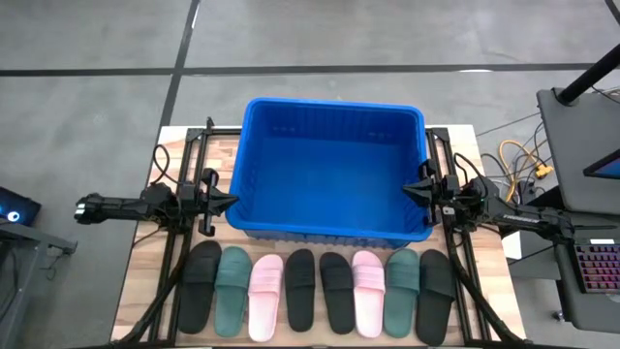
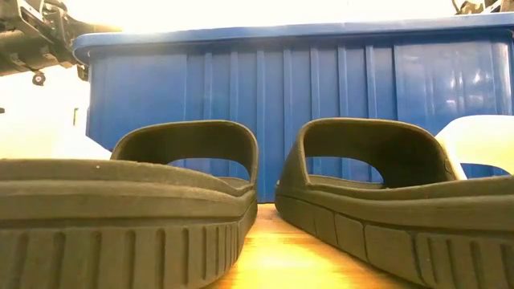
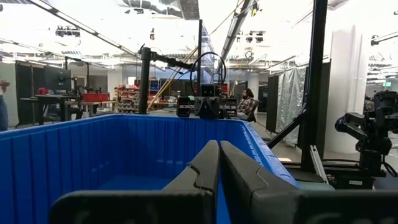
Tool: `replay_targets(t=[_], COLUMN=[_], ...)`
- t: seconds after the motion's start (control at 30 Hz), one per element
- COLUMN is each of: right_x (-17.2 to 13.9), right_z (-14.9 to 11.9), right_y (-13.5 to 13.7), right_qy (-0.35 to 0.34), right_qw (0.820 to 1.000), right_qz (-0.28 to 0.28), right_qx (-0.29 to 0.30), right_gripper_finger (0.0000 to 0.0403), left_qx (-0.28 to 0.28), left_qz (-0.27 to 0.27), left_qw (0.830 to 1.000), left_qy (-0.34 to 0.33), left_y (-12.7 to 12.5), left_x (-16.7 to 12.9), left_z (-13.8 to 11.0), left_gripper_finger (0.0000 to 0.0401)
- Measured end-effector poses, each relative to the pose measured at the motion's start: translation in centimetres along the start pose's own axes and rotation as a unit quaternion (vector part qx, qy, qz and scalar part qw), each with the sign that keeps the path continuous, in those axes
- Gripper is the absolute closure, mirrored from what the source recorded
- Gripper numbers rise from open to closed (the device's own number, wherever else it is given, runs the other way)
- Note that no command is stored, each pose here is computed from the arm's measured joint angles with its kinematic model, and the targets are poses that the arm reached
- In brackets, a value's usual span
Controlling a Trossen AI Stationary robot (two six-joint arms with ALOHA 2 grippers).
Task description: Pick and place slides into bin
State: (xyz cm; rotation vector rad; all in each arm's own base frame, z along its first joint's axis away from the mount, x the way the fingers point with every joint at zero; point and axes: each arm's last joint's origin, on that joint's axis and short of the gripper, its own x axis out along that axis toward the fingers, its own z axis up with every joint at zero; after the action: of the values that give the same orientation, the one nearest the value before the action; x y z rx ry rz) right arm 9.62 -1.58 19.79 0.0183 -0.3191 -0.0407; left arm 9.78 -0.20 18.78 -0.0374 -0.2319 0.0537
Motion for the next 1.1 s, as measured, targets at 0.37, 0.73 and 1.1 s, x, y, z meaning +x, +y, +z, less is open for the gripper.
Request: replay_targets(t=[0.37,0.73,1.1], right_x=[0.0,-0.3,-0.7], right_z=[0.0,2.3,5.3], right_y=[0.0,0.0,0.1], right_qy=[0.0,-0.123,-0.231], right_qw=[1.0,0.978,0.951], right_qz=[0.0,-0.001,0.007], right_qx=[-0.001,0.167,0.206], right_gripper_finger=[0.0394,0.0394,0.0393], left_qx=[0.0,-0.053,-0.096], left_qz=[0.0,0.027,0.059], left_qw=[1.0,0.99,0.944], left_qy=[0.0,-0.13,-0.309], left_y=[0.0,0.2,0.5], left_x=[0.0,-0.3,-1.3], left_z=[0.0,2.5,6.8], left_gripper_finger=[0.0401,0.0401,0.0401])
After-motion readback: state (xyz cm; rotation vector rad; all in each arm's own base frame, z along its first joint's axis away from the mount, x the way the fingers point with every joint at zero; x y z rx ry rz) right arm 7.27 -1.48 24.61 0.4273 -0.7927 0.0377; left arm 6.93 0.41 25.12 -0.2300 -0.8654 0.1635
